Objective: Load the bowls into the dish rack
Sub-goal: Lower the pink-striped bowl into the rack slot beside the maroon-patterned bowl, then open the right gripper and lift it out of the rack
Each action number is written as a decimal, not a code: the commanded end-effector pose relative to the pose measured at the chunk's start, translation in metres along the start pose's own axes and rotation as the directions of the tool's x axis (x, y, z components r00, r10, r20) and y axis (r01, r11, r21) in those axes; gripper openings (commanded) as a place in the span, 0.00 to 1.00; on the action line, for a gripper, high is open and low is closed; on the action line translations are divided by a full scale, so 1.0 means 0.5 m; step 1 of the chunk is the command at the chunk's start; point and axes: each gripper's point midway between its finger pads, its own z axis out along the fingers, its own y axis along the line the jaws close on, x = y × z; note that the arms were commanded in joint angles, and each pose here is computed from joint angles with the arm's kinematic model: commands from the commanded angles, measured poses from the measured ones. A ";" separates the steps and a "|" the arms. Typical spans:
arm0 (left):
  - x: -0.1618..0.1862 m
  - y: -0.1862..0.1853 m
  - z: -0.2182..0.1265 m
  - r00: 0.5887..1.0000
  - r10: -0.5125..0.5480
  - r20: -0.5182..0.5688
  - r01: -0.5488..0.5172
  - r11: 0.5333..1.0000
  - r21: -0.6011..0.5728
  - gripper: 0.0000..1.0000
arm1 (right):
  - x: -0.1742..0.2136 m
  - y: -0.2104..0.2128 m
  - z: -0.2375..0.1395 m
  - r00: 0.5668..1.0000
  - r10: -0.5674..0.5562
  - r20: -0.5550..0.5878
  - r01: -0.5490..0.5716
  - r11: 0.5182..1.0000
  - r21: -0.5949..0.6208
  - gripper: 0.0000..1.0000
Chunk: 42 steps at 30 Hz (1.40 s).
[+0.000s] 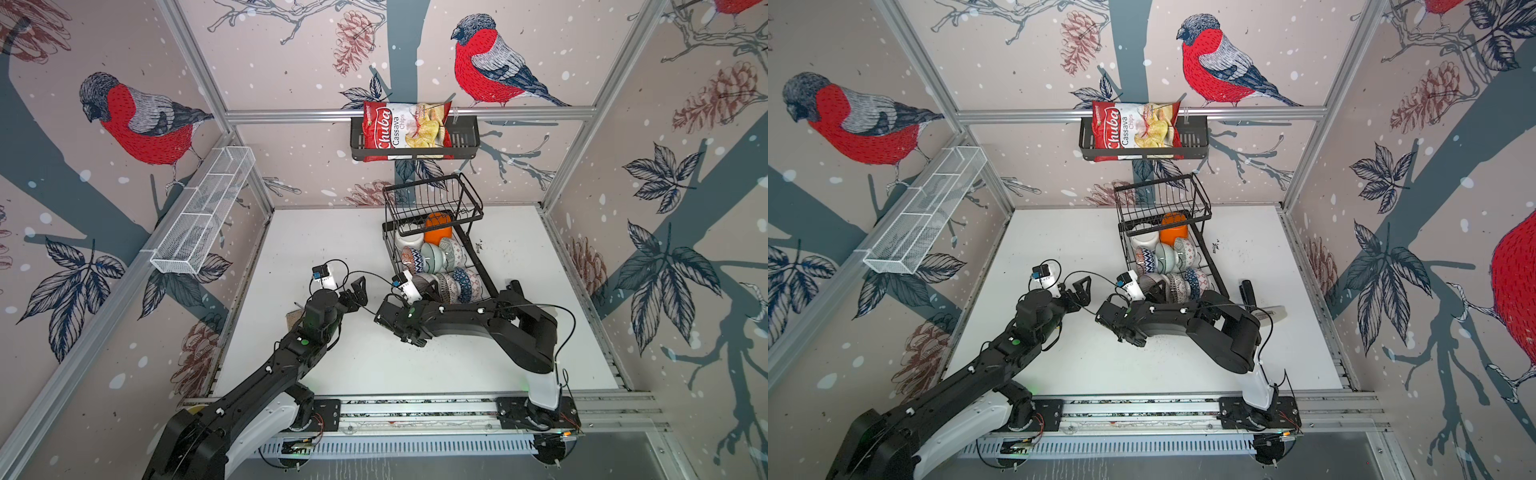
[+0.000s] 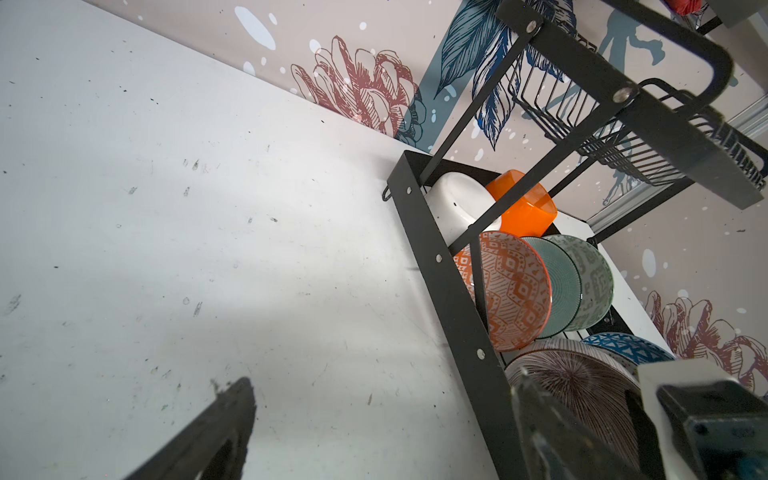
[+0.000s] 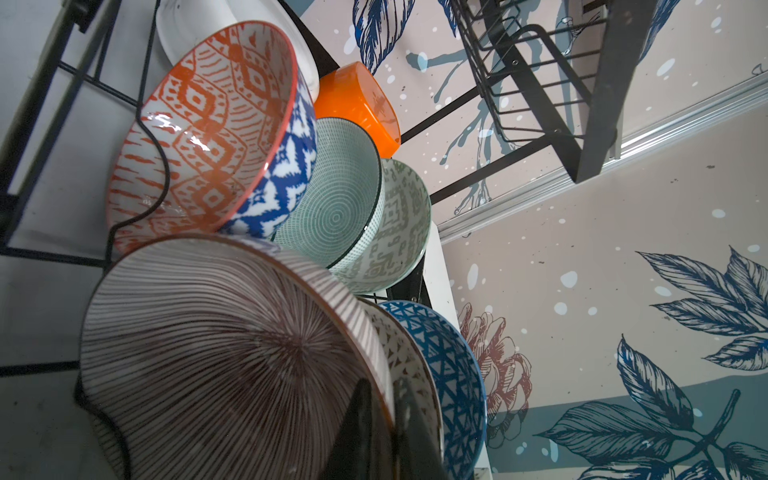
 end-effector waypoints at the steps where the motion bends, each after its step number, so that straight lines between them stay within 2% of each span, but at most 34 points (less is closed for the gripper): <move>1: -0.015 -0.007 -0.001 0.999 -0.005 0.033 0.005 1.000 0.018 0.96 | 0.015 0.045 -0.006 0.999 0.006 -0.047 -0.011 0.993 -0.118 0.16; 18: -0.011 -0.005 -0.007 0.999 -0.015 0.035 0.015 1.000 0.025 0.96 | -0.003 0.052 -0.037 1.000 0.021 -0.022 -0.024 0.988 -0.154 0.22; 30: -0.020 -0.002 -0.017 0.998 -0.026 0.054 0.025 0.999 0.023 0.96 | -0.015 0.031 -0.042 0.999 0.047 -0.017 -0.049 0.989 -0.142 0.40; 42: -0.028 -0.001 -0.020 0.998 -0.034 0.054 0.034 0.999 0.007 0.96 | -0.043 -0.004 -0.061 0.991 0.131 -0.008 -0.130 0.975 -0.181 0.54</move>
